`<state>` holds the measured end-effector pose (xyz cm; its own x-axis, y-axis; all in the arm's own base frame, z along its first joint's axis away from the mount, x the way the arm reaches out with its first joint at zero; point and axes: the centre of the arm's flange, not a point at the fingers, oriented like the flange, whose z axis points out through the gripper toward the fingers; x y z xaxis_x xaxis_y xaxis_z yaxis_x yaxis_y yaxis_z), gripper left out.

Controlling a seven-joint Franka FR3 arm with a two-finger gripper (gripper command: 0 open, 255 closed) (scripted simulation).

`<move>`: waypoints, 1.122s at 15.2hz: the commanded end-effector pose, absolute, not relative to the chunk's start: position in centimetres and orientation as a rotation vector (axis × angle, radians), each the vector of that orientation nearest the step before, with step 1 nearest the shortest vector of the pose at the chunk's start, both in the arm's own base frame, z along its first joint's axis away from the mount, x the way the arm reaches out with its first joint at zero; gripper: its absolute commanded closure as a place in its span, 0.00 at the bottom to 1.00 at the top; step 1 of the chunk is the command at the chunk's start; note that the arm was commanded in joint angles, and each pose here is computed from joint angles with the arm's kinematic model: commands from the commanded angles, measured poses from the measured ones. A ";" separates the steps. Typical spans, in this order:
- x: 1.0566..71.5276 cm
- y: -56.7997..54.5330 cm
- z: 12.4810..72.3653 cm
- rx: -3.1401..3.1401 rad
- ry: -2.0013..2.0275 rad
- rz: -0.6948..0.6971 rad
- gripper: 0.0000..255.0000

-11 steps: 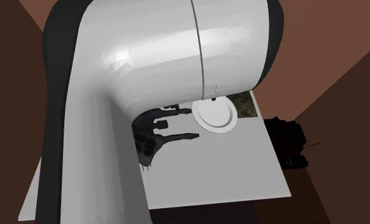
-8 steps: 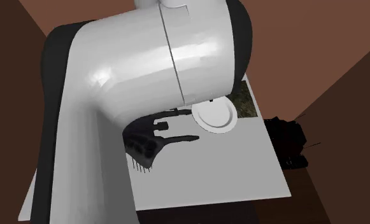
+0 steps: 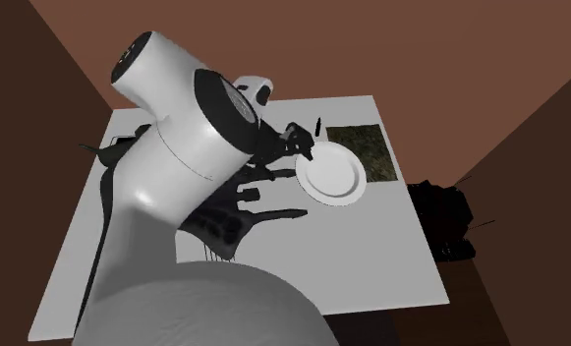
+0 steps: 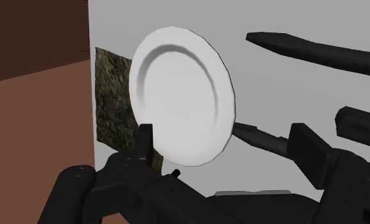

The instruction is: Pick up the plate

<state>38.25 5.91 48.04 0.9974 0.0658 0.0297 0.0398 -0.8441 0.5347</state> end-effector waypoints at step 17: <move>45.2 6.5 28.6 2.085 -0.052 0.015 0.00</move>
<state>45.18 6.42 29.06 0.9990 -0.0310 0.0314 -0.0426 -0.4921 0.8695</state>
